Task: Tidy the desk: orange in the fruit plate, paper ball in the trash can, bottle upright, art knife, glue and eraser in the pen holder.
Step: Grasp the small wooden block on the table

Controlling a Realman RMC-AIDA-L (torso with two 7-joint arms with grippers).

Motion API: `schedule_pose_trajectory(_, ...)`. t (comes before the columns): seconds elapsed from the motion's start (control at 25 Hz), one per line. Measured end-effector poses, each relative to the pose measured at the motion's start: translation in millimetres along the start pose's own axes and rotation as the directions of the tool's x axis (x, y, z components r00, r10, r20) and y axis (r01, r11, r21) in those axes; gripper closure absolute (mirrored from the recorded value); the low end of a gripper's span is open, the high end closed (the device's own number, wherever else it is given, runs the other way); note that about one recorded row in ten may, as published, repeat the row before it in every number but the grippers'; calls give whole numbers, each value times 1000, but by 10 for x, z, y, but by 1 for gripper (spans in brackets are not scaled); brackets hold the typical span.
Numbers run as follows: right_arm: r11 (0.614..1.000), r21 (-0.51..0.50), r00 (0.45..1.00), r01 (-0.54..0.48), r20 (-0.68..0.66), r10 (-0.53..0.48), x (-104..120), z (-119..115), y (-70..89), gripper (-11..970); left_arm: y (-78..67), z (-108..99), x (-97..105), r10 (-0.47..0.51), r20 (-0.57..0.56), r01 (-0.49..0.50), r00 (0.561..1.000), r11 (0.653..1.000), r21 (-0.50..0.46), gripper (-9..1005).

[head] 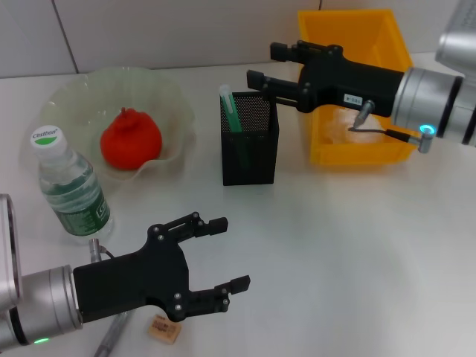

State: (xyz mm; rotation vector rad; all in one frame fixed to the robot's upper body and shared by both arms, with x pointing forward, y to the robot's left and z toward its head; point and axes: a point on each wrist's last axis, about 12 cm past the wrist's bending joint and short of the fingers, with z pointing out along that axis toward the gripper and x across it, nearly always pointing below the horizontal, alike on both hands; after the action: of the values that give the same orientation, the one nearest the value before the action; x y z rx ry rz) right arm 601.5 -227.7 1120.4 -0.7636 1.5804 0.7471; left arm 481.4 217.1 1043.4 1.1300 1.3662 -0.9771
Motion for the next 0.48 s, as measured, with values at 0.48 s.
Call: schedule_pose_trajectory(0.48,994,-97,997,50,-49,-55,43,-325,143,203,5,-18,-2,-10,-3,10,1000,1000,-3,238)
